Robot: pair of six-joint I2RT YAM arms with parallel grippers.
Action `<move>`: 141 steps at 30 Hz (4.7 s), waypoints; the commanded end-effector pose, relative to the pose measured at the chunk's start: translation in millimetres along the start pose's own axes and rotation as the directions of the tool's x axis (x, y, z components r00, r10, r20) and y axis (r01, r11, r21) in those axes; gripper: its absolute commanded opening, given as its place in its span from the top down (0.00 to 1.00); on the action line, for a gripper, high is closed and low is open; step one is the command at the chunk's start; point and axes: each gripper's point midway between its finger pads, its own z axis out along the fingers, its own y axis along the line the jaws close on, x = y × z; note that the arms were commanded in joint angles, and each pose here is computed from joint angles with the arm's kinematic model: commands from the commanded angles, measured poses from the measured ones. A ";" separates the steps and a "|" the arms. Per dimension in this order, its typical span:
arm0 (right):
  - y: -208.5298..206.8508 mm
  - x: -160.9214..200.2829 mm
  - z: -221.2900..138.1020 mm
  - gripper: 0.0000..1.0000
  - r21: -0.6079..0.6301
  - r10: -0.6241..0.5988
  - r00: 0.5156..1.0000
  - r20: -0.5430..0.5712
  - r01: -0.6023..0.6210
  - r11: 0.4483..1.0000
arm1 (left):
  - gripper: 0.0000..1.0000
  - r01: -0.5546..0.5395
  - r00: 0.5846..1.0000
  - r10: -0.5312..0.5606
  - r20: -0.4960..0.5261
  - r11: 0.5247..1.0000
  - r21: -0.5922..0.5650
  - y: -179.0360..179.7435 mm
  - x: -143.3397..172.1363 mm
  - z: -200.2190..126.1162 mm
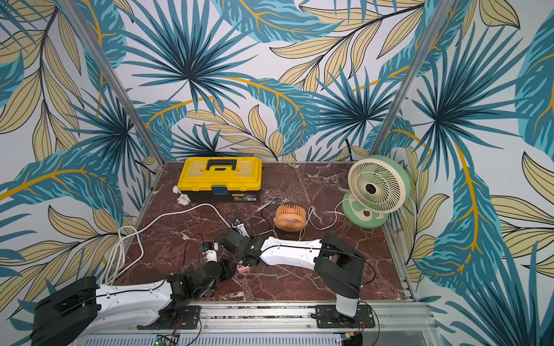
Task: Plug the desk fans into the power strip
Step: Insert the plug into the socket.
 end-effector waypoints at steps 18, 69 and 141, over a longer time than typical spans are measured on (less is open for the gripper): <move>-20.6 38.1 1.0 1.00 0.026 0.008 0.998 -0.056 -0.007 1.000 | 0.54 -0.031 0.999 0.032 0.007 0.994 -0.105 34.3 3.6 -1.6; -24.1 62.0 8.4 1.00 0.041 0.009 0.996 -0.087 -0.005 0.999 | 0.54 -0.015 0.999 0.018 0.026 0.994 -0.106 39.0 0.6 -5.9; -51.4 138.3 38.0 1.00 0.150 0.016 0.938 -0.346 0.038 0.988 | 0.54 -0.019 0.999 0.023 0.039 0.995 -0.099 38.6 -2.2 -7.8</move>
